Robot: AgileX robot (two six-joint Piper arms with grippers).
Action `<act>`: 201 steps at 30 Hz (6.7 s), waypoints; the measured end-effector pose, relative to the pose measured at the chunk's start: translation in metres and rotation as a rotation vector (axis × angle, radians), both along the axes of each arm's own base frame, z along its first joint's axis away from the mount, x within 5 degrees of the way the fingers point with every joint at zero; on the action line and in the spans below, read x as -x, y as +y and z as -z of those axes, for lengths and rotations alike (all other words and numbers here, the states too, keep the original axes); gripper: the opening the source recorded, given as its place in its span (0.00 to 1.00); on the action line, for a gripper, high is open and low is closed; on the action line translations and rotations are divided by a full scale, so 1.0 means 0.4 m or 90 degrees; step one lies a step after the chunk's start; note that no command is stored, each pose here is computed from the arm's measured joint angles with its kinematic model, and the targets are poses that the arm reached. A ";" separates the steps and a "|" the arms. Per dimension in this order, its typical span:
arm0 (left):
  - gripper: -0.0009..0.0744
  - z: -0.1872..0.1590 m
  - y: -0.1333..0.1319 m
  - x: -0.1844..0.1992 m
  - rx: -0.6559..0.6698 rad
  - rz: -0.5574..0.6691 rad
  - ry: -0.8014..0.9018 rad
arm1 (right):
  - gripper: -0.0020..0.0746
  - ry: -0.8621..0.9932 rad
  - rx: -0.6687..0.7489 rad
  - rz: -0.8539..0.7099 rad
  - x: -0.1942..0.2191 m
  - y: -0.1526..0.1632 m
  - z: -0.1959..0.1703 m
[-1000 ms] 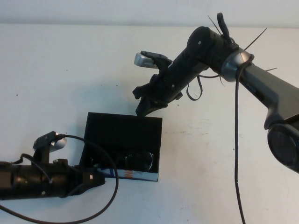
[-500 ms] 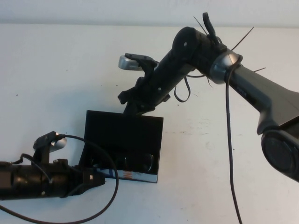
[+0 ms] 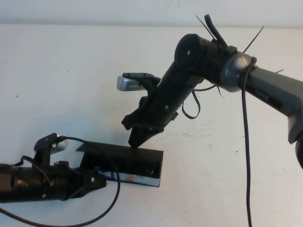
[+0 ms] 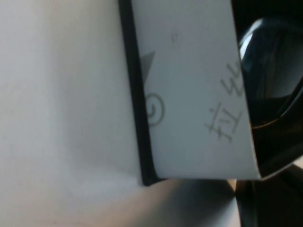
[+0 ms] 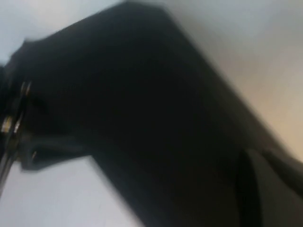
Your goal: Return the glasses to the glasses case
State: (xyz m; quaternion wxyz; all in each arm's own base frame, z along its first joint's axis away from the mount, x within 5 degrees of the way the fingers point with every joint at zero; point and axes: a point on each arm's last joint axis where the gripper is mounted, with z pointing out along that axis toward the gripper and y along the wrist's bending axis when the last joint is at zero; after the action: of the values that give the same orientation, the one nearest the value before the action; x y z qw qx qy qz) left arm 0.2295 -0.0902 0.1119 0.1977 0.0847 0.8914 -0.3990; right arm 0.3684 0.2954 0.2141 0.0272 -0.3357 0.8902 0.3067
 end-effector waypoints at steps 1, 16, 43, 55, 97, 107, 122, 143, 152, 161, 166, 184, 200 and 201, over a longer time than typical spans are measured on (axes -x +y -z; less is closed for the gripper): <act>0.01 0.000 0.000 0.000 0.000 -0.001 0.000 | 0.01 0.002 0.002 -0.005 0.011 -0.003 -0.003; 0.01 -0.040 0.025 0.056 -0.077 -0.006 0.005 | 0.01 0.056 0.040 -0.039 0.101 -0.020 0.037; 0.01 -0.411 0.206 0.383 -0.202 -0.455 -0.694 | 0.01 -0.304 -0.064 0.141 0.399 -0.290 -0.337; 0.01 -0.268 0.227 0.438 -0.241 -0.488 -0.730 | 0.01 -0.441 -0.174 0.267 0.598 -0.458 -0.270; 0.01 -0.230 0.242 0.432 -0.270 -0.520 -0.694 | 0.01 -0.731 -0.142 0.590 0.691 -0.683 -0.040; 0.01 -0.230 0.243 0.432 -0.272 -0.523 -0.693 | 0.01 -0.831 -0.114 0.711 0.778 -0.731 0.038; 0.01 -0.230 0.246 0.432 -0.276 -0.530 -0.691 | 0.01 -0.692 -0.070 0.611 0.788 -0.699 0.091; 0.01 -0.230 0.246 0.432 -0.277 -0.532 -0.690 | 0.01 -0.662 -0.054 0.651 0.788 -0.709 0.100; 0.01 -0.230 0.246 0.432 -0.277 -0.532 -0.690 | 0.01 -0.651 -0.073 0.662 0.788 -0.706 0.099; 0.01 -0.230 0.246 0.432 -0.277 -0.532 -0.690 | 0.01 -0.650 -0.074 0.662 0.788 -0.706 0.099; 0.01 -0.230 0.246 0.432 -0.277 -0.532 -0.690 | 0.01 -0.650 -0.074 0.662 0.788 -0.706 0.099; 0.01 -0.205 0.215 0.433 -0.343 -0.407 -0.677 | 0.01 -0.650 -0.074 0.662 0.788 -0.706 0.099; 0.01 -0.145 0.221 0.443 -0.404 -0.372 -0.512 | 0.01 -0.650 -0.075 0.663 0.788 -0.706 0.099; 0.01 -0.144 0.221 0.443 -0.404 -0.372 -0.511 | 0.01 -0.650 -0.075 0.663 0.788 -0.706 0.099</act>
State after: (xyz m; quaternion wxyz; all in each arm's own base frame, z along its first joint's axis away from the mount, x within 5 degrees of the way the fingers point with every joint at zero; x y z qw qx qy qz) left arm 0.0522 -0.0017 0.1696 0.5864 0.0351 0.8090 0.0216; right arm 0.0530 0.0130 0.1746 0.5991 0.0319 0.7929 0.1068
